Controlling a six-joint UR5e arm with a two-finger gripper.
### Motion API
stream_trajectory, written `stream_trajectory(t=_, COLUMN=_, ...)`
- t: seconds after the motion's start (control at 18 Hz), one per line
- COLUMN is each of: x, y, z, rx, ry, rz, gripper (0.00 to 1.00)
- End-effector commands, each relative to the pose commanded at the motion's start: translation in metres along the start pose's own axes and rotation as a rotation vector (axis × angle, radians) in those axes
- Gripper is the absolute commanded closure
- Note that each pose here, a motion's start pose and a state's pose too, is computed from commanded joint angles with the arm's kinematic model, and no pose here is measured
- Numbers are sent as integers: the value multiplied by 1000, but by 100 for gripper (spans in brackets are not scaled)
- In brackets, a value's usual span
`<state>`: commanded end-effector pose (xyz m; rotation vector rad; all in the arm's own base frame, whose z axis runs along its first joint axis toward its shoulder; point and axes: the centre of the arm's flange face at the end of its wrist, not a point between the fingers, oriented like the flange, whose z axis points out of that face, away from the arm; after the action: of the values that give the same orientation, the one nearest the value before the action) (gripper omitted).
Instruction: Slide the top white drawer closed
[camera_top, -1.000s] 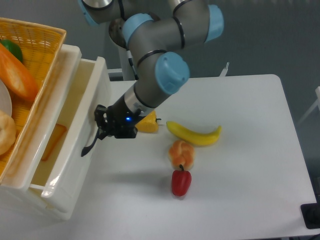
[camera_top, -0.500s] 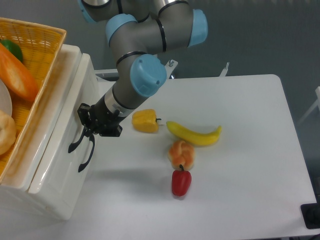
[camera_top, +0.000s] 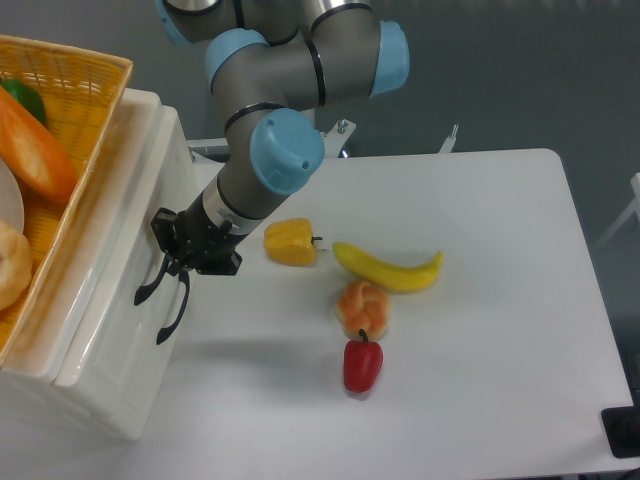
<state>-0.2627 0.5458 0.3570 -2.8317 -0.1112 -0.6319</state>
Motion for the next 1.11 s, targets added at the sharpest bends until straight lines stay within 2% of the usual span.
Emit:
stream_trajectory(t=0.06, x=-8, y=1, z=-3, rx=-18, ry=-30, rz=10, gripper=55)
stream_trajectory(t=0.11, x=-22, y=3, z=-10, rx=-30, ry=-70, rz=18, gripper=45)
stream_trajectory(t=0.17, x=-35, y=2, z=-17, rx=-37, ry=-107, rz=14, gripper=42)
stream_trajectory(t=0.22, x=-47, y=3, z=-25, rx=-28, ry=-151, rz=13, gripper=33)
stream_trajectory(t=0.28, x=-59, y=3, z=-32, rx=-13, ry=-197, rz=13, gripper=7)
stream_trajectory(t=0.33, x=-72, y=6, z=-35, rx=-11, ry=-241, rz=11, gripper=0)
stream_trajectory(t=0.5, x=-113, y=19, z=-49, rx=-50, ry=-384, rz=-15, gripper=0)
stream_trajectory(t=0.61, x=-150, y=36, z=-64, rx=-51, ry=-441, rz=-23, gripper=0)
stream_trajectory(t=0.83, x=-236, y=80, z=-91, rx=-60, ry=-468, rz=33, gripper=0)
stream_trajectory(t=0.94, x=-266, y=99, z=-101, rx=-49, ry=-506, rz=61, gripper=0)
stream_trajectory(t=1.11, x=-303, y=128, z=-115, rx=-67, ry=-522, rz=110, gripper=0)
